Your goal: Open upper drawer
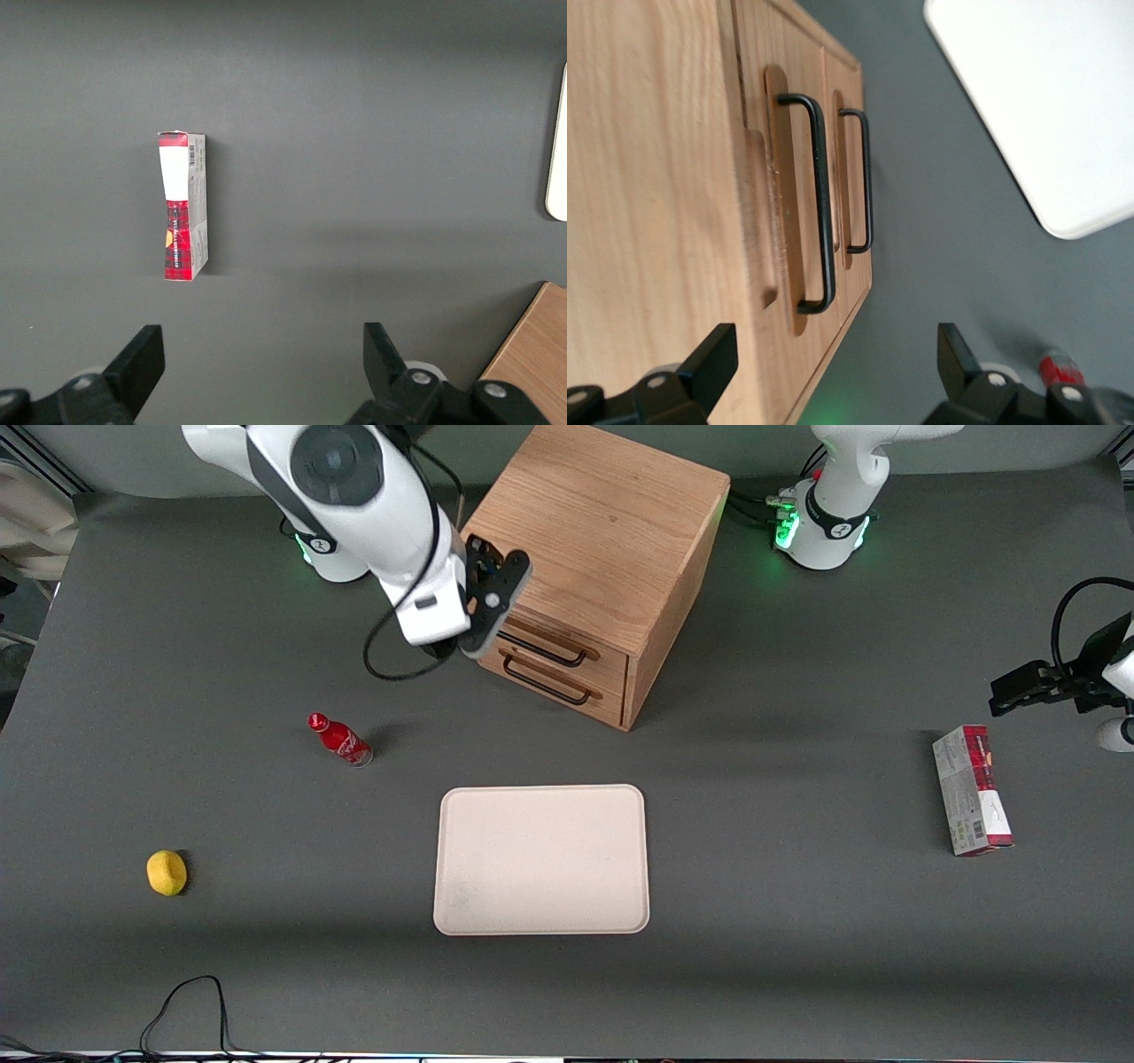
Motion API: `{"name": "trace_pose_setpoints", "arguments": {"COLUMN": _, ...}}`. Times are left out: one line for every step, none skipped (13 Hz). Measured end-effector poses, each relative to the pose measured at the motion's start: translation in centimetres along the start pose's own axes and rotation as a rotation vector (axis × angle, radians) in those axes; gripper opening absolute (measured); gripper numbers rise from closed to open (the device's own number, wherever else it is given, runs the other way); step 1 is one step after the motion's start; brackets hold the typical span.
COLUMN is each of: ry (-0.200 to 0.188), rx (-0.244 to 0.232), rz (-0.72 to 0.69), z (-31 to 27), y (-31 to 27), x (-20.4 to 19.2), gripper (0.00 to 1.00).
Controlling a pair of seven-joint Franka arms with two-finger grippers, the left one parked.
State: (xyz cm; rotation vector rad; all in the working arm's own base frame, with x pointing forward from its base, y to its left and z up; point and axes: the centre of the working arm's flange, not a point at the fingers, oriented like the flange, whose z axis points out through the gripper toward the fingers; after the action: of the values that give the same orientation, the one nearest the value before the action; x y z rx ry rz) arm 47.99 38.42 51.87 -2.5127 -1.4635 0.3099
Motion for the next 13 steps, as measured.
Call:
{"name": "trace_pose_setpoints", "arguments": {"ry": -0.018, "rx": 0.035, "rz": -0.022, "z": 1.7, "y": 1.0, "x": 0.6, "gripper": 1.0}}
{"name": "trace_pose_setpoints", "arguments": {"ry": -0.032, "rx": 0.065, "rz": -0.035, "z": 3.1, "y": 1.6, "x": 1.1, "gripper": 1.0}}
{"name": "trace_pose_setpoints", "arguments": {"ry": -0.041, "rx": 0.086, "rz": -0.041, "z": 4.3, "y": 1.9, "x": 1.6, "gripper": 1.0}}
{"name": "trace_pose_setpoints", "arguments": {"ry": -0.046, "rx": 0.099, "rz": -0.048, "z": 5.1, "y": 1.9, "x": 2.0, "gripper": 1.0}}
{"name": "trace_pose_setpoints", "arguments": {"ry": -0.049, "rx": 0.107, "rz": -0.054, "z": 5.7, "y": 1.8, "x": 2.4, "gripper": 1.0}}
{"name": "trace_pose_setpoints", "arguments": {"ry": -0.045, "rx": 0.109, "rz": -0.058, "z": 6.4, "y": 1.7, "x": 2.7, "gripper": 1.0}}
{"name": "trace_pose_setpoints", "arguments": {"ry": -0.04, "rx": 0.109, "rz": -0.06, "z": 7.0, "y": 1.6, "x": 2.9, "gripper": 1.0}}
{"name": "trace_pose_setpoints", "arguments": {"ry": -0.034, "rx": 0.109, "rz": -0.061, "z": 7.6, "y": 1.6, "x": 3.1, "gripper": 1.0}}
{"name": "trace_pose_setpoints", "arguments": {"ry": -0.027, "rx": 0.108, "rz": -0.06, "z": 8.1, "y": 1.7, "x": 3.3, "gripper": 1.0}}
{"name": "trace_pose_setpoints", "arguments": {"ry": -0.025, "rx": 0.107, "rz": -0.059, "z": 8.6, "y": 1.8, "x": 3.4, "gripper": 1.0}}
{"name": "trace_pose_setpoints", "arguments": {"ry": -0.028, "rx": 0.104, "rz": -0.059, "z": 9.0, "y": 2.0, "x": 3.4, "gripper": 1.0}}
{"name": "trace_pose_setpoints", "arguments": {"ry": -0.032, "rx": 0.102, "rz": -0.065, "z": 9.4, "y": 2.2, "x": 3.5, "gripper": 1.0}}
{"name": "trace_pose_setpoints", "arguments": {"ry": -0.031, "rx": 0.102, "rz": -0.076, "z": 9.6, "y": 2.3, "x": 3.5, "gripper": 1.0}}
